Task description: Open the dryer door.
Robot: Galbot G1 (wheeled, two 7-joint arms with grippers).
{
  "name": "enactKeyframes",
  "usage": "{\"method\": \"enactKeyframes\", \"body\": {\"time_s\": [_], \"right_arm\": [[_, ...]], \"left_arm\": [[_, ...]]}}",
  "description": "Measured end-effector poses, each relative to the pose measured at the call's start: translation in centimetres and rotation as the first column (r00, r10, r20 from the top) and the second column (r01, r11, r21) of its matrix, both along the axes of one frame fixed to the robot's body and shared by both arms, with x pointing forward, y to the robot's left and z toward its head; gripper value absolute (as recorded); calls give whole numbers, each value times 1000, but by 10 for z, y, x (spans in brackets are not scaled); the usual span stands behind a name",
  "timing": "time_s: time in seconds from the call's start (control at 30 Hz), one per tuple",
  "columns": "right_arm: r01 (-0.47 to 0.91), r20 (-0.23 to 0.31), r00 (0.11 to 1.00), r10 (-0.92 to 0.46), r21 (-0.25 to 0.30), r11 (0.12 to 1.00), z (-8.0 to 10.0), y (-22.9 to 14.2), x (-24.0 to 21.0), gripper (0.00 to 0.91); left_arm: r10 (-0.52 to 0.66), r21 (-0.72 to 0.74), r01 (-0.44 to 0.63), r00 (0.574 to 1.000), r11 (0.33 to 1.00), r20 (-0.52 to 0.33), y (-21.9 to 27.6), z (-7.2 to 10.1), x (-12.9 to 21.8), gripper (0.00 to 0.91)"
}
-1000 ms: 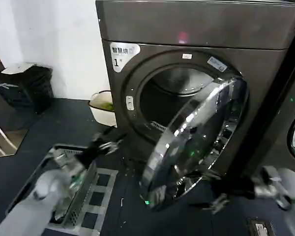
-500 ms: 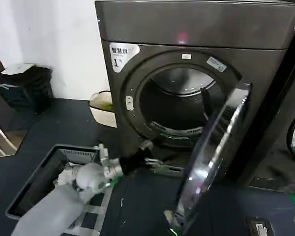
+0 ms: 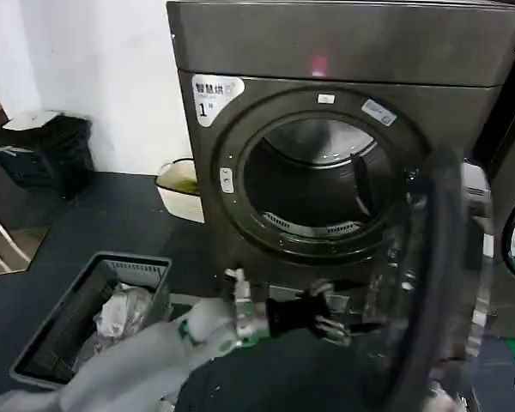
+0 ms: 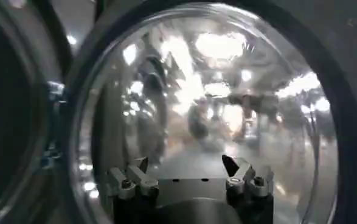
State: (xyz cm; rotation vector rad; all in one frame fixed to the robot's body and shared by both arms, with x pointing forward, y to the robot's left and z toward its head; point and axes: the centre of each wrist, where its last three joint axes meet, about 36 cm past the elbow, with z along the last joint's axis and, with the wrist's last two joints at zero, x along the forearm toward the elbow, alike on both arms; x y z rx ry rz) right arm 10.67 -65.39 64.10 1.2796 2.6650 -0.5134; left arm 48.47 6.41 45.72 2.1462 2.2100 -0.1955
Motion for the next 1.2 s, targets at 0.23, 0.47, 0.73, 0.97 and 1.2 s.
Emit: {"method": "enactKeyframes", "body": {"time_s": [0.23, 0.47, 0.73, 0.97, 1.2], "right_arm": [[176, 17, 984, -176, 0, 984, 32, -22, -44, 907], [234, 45, 971, -234, 8, 972, 42, -26, -60, 907], [269, 14, 963, -269, 0, 963, 41, -25, -73, 907], [286, 14, 958, -286, 1, 958, 42, -28, -81, 907], [273, 18, 962, -273, 4, 962, 42, -31, -77, 907]], "left_arm": [[-38, 3, 38, 999, 999, 17, -49, -1, 4, 907], [-48, -11, 49, 997, 999, 65, -105, 6, 16, 907], [1, -36, 2, 997, 999, 83, -158, 5, 26, 907], [88, -76, -84, 995, 994, 54, -178, 11, 29, 907], [212, -154, -193, 971, 969, 114, -163, 20, 44, 907]]}}
